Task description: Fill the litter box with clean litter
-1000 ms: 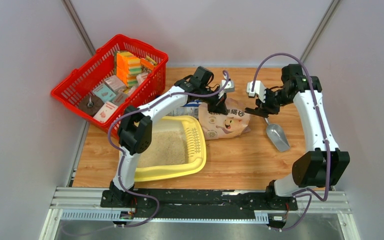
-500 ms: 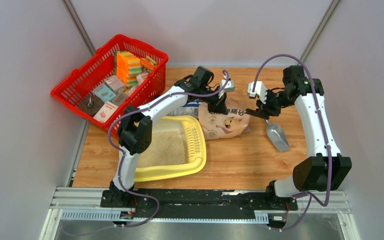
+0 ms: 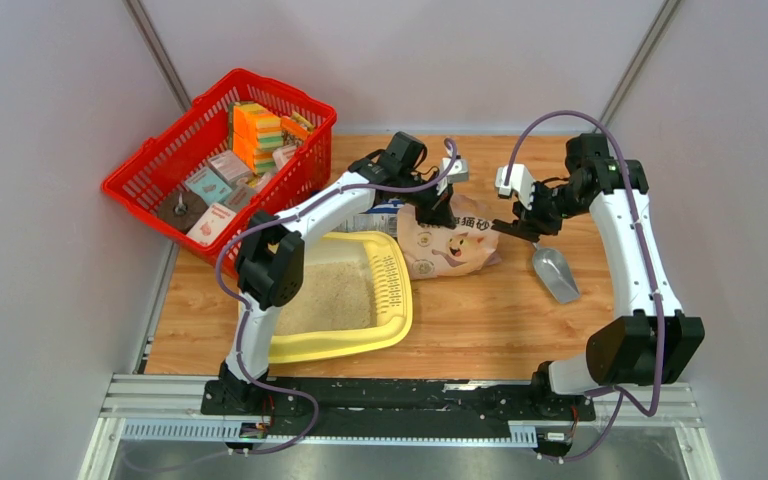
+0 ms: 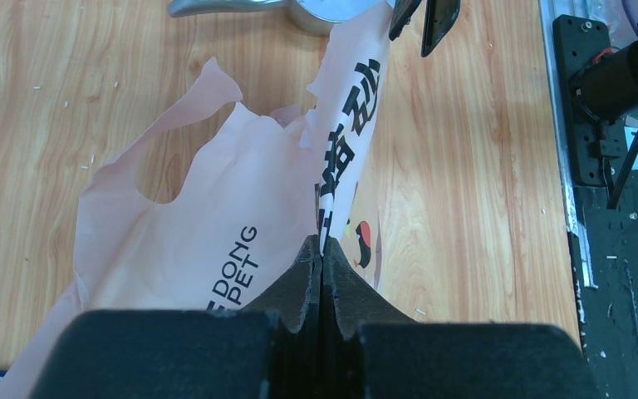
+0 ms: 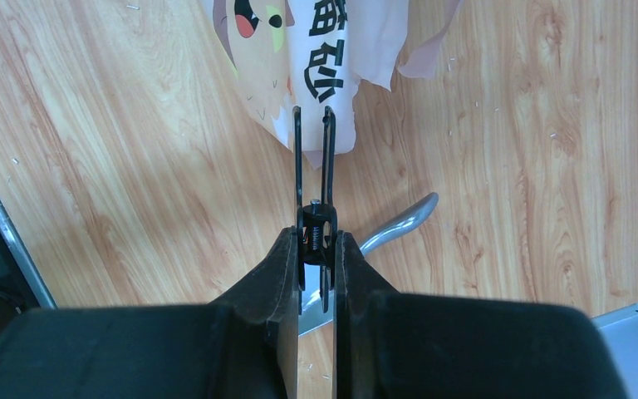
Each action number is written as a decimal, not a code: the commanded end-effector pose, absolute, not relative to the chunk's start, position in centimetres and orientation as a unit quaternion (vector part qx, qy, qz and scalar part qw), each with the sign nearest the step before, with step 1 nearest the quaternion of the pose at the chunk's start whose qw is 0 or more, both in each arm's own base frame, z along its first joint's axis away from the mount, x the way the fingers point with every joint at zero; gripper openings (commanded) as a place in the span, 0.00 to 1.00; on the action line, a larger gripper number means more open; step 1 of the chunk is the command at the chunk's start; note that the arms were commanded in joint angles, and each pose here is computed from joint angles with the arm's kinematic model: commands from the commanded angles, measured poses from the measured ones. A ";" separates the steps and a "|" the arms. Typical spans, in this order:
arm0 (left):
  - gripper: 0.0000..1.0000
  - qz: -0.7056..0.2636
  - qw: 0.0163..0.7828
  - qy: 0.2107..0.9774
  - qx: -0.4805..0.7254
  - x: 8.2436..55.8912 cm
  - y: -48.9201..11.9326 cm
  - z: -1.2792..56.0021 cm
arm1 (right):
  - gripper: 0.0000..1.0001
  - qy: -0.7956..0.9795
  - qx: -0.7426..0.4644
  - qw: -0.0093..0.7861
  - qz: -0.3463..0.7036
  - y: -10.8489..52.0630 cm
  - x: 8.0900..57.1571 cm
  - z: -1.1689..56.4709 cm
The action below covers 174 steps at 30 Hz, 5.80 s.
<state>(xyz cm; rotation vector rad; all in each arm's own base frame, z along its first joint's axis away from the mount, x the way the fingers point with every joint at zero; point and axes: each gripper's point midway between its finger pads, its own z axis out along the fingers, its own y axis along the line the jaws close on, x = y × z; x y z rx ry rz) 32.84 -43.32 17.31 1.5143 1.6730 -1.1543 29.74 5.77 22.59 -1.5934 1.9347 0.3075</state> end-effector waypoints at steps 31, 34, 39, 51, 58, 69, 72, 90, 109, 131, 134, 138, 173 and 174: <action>0.00 -0.467 0.339 0.590 0.565 32.8 -44.6 21.8 | 0.00 0.762 -0.582 0.216 0.182 5.8 25.5 21.4; 0.00 -0.467 0.341 0.589 0.564 32.9 -44.7 21.8 | 0.00 0.761 -0.583 0.220 0.182 5.9 25.7 21.3; 0.00 -0.469 0.342 0.590 0.561 32.9 -44.7 22.1 | 0.00 0.755 -0.591 0.223 0.180 6.6 26.3 21.0; 0.00 -0.485 0.339 0.580 0.559 32.4 -44.7 22.9 | 0.00 0.754 -0.605 0.203 0.158 7.5 28.3 19.6; 0.32 -0.484 0.328 0.584 0.562 32.3 -42.9 24.0 | 0.00 0.747 -0.617 0.201 0.145 8.6 29.0 21.0; 0.35 -0.453 0.302 0.602 0.584 31.8 -38.0 22.1 | 0.00 0.754 -0.612 0.202 0.130 8.4 28.8 22.3; 0.33 -0.454 0.296 0.603 0.585 31.8 -37.9 21.5 | 0.00 0.752 -0.615 0.201 0.127 8.5 28.6 22.4; 0.45 -0.472 0.295 0.587 0.587 31.0 -38.0 21.1 | 0.00 0.735 -0.656 0.142 0.101 8.7 28.5 22.7; 0.56 -0.410 0.325 0.614 0.591 33.4 -36.5 20.4 | 0.00 0.743 -0.649 0.102 0.125 8.6 25.1 21.4; 0.00 -0.401 0.393 0.645 0.518 36.3 -35.8 21.5 | 0.00 0.746 -0.643 0.072 0.157 9.9 24.1 19.9; 0.01 -0.434 0.396 0.642 0.493 36.2 -36.2 22.3 | 0.00 0.749 -0.637 0.076 0.166 10.3 24.3 20.0; 0.20 -0.472 0.394 0.639 0.462 35.9 -37.1 23.1 | 0.00 0.748 -0.637 0.081 0.167 10.7 24.9 20.2; 0.50 -0.473 0.383 0.649 0.456 35.2 -35.8 23.6 | 0.16 0.762 -0.627 0.026 0.161 12.3 24.6 18.3; 0.50 -0.472 0.384 0.648 0.458 35.2 -35.8 23.7 | 0.17 0.764 -0.625 0.024 0.161 12.3 24.6 18.3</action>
